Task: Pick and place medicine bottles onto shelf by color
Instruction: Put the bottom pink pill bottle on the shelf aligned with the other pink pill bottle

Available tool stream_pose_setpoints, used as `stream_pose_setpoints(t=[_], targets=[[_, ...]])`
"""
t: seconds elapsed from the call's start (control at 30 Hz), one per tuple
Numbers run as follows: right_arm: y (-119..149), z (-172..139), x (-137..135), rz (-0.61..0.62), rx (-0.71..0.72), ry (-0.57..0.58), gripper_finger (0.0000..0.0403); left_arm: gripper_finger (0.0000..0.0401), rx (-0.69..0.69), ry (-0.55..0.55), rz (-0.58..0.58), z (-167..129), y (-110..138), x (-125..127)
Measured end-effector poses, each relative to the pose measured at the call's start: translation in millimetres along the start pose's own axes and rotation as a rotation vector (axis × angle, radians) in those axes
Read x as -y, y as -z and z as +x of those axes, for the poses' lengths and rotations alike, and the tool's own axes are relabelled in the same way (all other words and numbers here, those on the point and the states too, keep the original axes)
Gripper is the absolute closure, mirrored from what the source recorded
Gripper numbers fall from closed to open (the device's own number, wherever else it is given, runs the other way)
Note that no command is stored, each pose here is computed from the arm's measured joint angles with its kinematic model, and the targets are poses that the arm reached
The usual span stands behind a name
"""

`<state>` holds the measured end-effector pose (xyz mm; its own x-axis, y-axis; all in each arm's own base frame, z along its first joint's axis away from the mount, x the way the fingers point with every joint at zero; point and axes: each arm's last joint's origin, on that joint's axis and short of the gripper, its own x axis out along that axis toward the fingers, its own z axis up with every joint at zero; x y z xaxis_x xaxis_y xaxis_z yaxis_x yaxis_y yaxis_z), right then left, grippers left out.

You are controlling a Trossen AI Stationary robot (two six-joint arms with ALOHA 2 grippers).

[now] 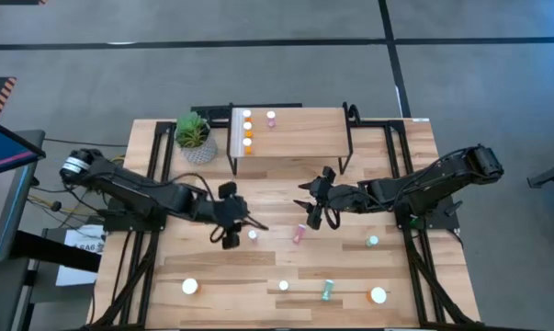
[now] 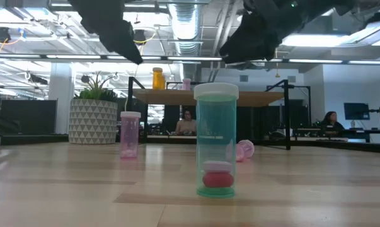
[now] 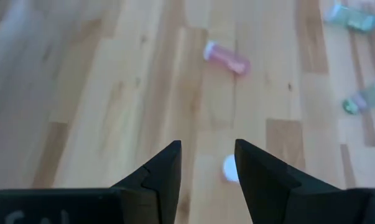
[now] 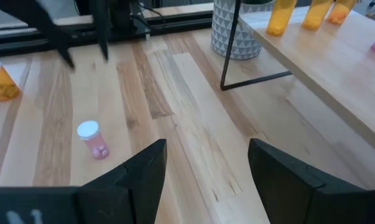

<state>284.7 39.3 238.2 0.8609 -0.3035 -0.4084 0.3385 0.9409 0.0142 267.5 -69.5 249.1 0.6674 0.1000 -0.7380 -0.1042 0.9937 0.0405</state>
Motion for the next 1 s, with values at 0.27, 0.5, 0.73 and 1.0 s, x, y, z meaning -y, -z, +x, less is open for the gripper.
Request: stream_pose_setpoints(t=[0.27, 0.5, 0.73, 1.0], targets=[[1, -1, -2, 0.005, -0.004, -0.006, 0.0153, 0.0264, -0.157, 0.051, 0.086, 50, 16, 15], [2, -1, -2, 0.002, -0.010, -0.004, 0.0153, 0.0254, -0.175, 0.122, 0.064, 62, 16, 17], [3, -1, -1, -0.007, -0.025, 0.000, 0.0153, 0.0233, -0.188, 0.121, 0.051, 62, 17, 16], [3, -1, -1, -0.009, -0.027, 0.001, 0.0153, 0.0220, -0.228, 0.103, 0.038, 71, 23, 14]])
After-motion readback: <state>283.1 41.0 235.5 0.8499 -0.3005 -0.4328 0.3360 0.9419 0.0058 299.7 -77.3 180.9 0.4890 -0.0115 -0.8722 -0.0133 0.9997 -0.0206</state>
